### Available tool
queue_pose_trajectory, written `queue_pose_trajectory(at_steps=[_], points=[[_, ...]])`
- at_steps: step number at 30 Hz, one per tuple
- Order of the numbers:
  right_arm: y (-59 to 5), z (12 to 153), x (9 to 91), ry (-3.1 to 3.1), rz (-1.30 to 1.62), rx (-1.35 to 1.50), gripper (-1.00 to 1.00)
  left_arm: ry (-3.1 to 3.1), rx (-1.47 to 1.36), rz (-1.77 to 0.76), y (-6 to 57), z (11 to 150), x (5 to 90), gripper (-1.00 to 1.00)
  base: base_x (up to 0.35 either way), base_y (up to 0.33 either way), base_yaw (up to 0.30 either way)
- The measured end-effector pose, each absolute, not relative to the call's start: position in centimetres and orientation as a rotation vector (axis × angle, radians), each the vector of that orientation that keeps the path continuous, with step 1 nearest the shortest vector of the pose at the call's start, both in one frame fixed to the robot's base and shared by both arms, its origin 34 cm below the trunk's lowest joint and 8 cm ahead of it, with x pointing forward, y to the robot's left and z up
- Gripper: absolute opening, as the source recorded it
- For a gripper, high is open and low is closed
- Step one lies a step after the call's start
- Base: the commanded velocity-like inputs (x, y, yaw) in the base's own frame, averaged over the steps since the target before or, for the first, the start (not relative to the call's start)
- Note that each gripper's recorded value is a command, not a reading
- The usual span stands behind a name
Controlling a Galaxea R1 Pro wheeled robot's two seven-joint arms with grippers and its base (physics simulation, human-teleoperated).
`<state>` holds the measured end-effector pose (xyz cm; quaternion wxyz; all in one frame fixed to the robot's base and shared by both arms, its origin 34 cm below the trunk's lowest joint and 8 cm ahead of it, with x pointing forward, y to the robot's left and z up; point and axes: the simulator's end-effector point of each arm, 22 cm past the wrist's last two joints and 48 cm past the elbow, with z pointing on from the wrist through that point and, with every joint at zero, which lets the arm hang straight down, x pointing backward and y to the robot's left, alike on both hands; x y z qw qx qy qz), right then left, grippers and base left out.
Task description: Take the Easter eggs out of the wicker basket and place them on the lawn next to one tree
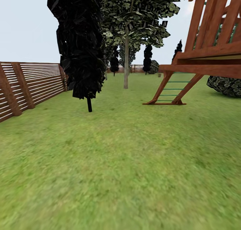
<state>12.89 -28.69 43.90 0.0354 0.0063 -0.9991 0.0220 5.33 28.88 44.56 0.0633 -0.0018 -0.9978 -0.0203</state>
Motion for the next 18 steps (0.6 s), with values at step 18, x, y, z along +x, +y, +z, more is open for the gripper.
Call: queue_pose_trajectory(at_steps=[18], points=[[-28.69, 43.90, 12.88, -3.070, 0.067, 0.019, 1.00, -3.014, -0.006, -0.061, 28.88, 44.56, 5.33, 1.00, 0.336, 0.000, -0.140]])
